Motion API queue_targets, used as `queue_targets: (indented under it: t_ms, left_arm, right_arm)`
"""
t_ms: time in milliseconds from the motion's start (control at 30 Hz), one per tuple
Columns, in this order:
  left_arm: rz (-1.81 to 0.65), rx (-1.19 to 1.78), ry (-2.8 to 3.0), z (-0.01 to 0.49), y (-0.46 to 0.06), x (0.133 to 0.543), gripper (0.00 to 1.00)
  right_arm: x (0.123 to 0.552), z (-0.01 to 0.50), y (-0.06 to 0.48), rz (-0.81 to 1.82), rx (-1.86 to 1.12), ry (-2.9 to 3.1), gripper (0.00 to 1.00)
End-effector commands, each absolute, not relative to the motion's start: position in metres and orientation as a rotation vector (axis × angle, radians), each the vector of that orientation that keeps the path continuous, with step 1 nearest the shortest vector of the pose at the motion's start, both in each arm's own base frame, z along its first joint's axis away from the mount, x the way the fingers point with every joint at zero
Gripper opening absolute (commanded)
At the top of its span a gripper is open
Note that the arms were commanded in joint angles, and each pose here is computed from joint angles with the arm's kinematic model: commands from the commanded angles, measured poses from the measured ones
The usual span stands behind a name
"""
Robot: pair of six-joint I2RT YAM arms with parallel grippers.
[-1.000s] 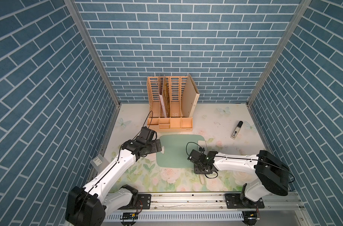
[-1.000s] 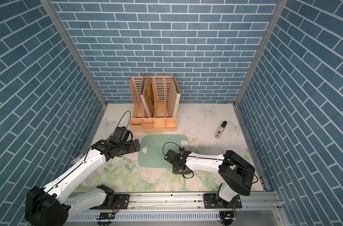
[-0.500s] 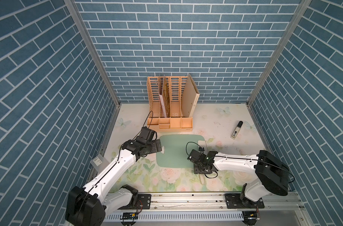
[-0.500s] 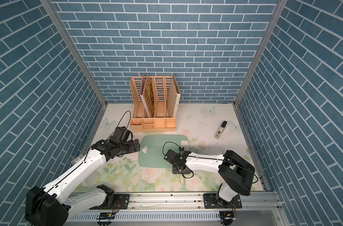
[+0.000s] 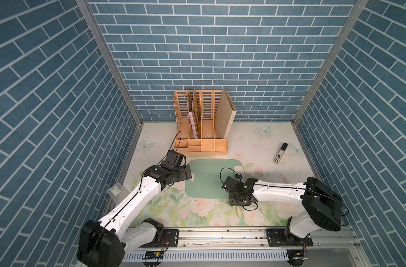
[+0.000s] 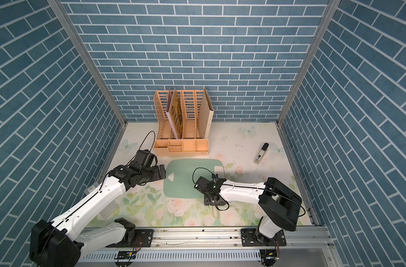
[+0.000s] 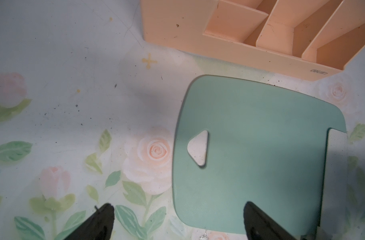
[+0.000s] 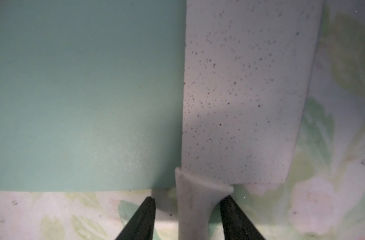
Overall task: Align the knife with the edge of the cutting board
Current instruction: Place the knife at the edge of the cutting board.
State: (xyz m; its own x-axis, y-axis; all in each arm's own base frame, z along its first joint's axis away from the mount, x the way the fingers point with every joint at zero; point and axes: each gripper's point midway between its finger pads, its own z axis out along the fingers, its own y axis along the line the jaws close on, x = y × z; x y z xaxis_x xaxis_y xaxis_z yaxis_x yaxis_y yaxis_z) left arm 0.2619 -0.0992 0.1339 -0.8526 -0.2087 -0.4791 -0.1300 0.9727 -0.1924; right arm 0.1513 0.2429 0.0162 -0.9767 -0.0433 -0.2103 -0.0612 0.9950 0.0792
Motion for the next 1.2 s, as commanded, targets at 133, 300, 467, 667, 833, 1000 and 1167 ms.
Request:
queue_targets:
  t_ms: [133, 300, 467, 667, 833, 1000, 1167]
  left_arm:
    - [-0.179, -0.238, 2.611, 0.131, -0.096, 0.258, 1.00]
    - [-0.178, -0.244, 2.605, 0.132, -0.095, 0.257, 1.00]
    - [-0.174, -0.255, 2.598, 0.134, -0.095, 0.257, 1.00]
    - [-0.167, -0.256, 2.594, 0.134, -0.095, 0.257, 1.00]
    - [-0.167, -0.255, 2.593, 0.134, -0.094, 0.257, 1.00]
    - [-0.164, -0.254, 2.594, 0.134, -0.094, 0.256, 1.00]
    - [-0.163, -0.253, 2.596, 0.134, -0.095, 0.256, 1.00]
  right_arm:
    - [0.136, 0.000, 0.216, -0.021, -0.098, 3.000, 0.56]
    - [0.134, 0.002, 0.213, -0.019, -0.108, 3.000, 0.57]
    - [0.132, 0.003, 0.213, -0.004, -0.115, 3.003, 0.57]
    - [0.133, 0.004, 0.217, 0.021, -0.128, 3.002, 0.58]
    - [0.134, 0.003, 0.222, 0.031, -0.139, 3.005, 0.55]
    - [0.134, 0.003, 0.222, 0.037, -0.138, 3.006, 0.53]
    - [0.133, 0.004, 0.223, 0.050, -0.139, 3.005, 0.52]
